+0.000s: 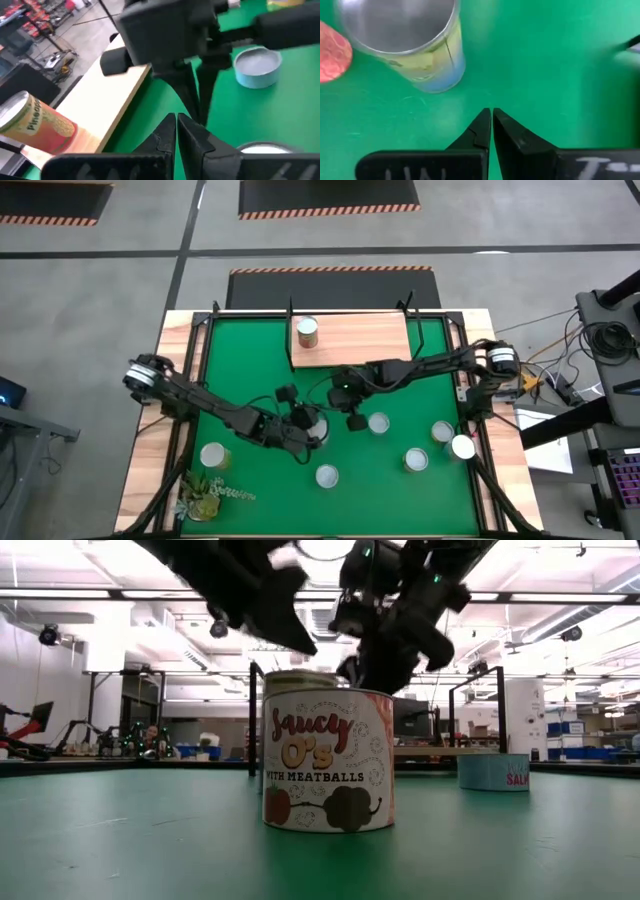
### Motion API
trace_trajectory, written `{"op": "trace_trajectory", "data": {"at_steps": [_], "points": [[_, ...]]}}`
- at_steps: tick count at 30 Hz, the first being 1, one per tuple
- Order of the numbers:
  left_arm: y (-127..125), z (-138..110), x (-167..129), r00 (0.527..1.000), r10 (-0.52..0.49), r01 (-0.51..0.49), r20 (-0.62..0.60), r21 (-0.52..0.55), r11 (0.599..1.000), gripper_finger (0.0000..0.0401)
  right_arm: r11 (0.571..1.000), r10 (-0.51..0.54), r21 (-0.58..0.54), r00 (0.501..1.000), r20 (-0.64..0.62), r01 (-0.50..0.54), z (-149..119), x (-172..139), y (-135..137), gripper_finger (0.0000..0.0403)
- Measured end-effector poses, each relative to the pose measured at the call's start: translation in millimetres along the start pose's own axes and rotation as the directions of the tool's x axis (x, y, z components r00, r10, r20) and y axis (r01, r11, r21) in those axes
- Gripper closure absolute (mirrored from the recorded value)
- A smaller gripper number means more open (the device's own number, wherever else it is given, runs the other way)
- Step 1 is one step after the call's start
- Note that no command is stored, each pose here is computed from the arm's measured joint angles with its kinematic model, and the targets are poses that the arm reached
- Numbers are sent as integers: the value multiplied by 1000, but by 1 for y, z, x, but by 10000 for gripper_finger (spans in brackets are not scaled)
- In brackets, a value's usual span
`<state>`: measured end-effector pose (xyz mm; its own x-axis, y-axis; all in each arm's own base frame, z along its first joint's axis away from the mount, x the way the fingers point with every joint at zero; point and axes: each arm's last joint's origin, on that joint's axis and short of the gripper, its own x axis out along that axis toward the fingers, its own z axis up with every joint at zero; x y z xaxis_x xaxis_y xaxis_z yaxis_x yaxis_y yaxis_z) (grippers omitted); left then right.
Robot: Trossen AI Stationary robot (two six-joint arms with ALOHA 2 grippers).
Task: Pick and place cans onto a shelf
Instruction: Put the canned peas on the shelf
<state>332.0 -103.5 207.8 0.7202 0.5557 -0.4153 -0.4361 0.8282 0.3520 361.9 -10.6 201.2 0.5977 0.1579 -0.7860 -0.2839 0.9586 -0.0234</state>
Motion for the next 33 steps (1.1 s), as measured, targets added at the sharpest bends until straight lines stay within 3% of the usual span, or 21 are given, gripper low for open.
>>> {"op": "trace_trajectory", "data": {"at_steps": [3, 6, 13, 19, 22, 26, 33], "points": [[2, 6, -21, 994, -100, 102, -33, 50, 994, 401, 999, -22, 25, 999, 24, 22, 5, -15, 9, 394], [-2, -3, -42, 975, -203, 212, -94, 98, 972, 401, 999, -8, 41, 999, 50, 6, 4, -25, 23, 394], [-18, -35, -67, 955, -268, 275, -128, 43, 961, 401, 993, -67, 113, 976, 209, 44, -18, -22, 60, 394], [-31, -57, -53, 953, -286, 284, -105, -30, 958, 401, 984, -74, 175, 945, 319, 19, -37, -10, 66, 382], [-32, -64, -40, 958, -257, 257, -125, -20, 966, 401, 978, -65, 207, 947, 315, -1, -39, -4, 66, 347], [-33, -69, -25, 962, -235, 232, -140, -33, 972, 401, 970, -59, 243, 949, 310, -19, -41, 7, 68, 269], [-38, -72, -15, 944, -287, 281, -164, -56, 958, 401, 965, -68, 262, 937, 343, -26, -42, 31, 75, 139]]}}
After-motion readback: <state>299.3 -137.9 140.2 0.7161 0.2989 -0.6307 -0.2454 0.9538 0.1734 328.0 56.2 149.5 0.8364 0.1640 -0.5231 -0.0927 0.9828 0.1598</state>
